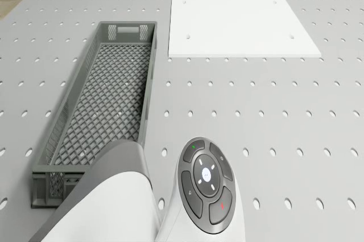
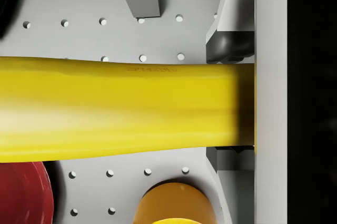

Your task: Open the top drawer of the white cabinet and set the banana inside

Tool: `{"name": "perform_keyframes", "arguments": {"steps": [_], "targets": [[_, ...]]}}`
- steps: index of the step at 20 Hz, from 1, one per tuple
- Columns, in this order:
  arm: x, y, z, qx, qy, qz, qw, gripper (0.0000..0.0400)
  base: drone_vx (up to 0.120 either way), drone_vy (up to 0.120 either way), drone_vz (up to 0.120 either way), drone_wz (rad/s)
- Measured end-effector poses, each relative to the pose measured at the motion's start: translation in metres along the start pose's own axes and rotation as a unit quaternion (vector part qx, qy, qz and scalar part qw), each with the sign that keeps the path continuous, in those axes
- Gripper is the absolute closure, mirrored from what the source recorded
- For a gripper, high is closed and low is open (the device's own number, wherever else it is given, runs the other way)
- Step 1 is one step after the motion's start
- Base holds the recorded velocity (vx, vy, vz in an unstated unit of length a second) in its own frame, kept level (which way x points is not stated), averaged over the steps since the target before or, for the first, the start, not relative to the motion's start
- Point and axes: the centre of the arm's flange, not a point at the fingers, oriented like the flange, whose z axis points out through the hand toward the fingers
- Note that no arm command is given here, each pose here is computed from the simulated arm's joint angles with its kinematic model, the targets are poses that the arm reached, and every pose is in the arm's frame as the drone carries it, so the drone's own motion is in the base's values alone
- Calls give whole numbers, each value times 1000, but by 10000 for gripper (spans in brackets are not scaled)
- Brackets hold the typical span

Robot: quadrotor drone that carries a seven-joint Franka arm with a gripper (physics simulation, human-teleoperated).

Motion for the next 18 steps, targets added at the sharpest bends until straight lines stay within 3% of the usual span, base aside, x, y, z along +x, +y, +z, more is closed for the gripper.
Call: {"name": "perform_keyframes", "arguments": {"steps": [18], "targets": [[0, 0, -1, 0, 0, 0, 1000, 199, -120, 0, 120, 0]]}}
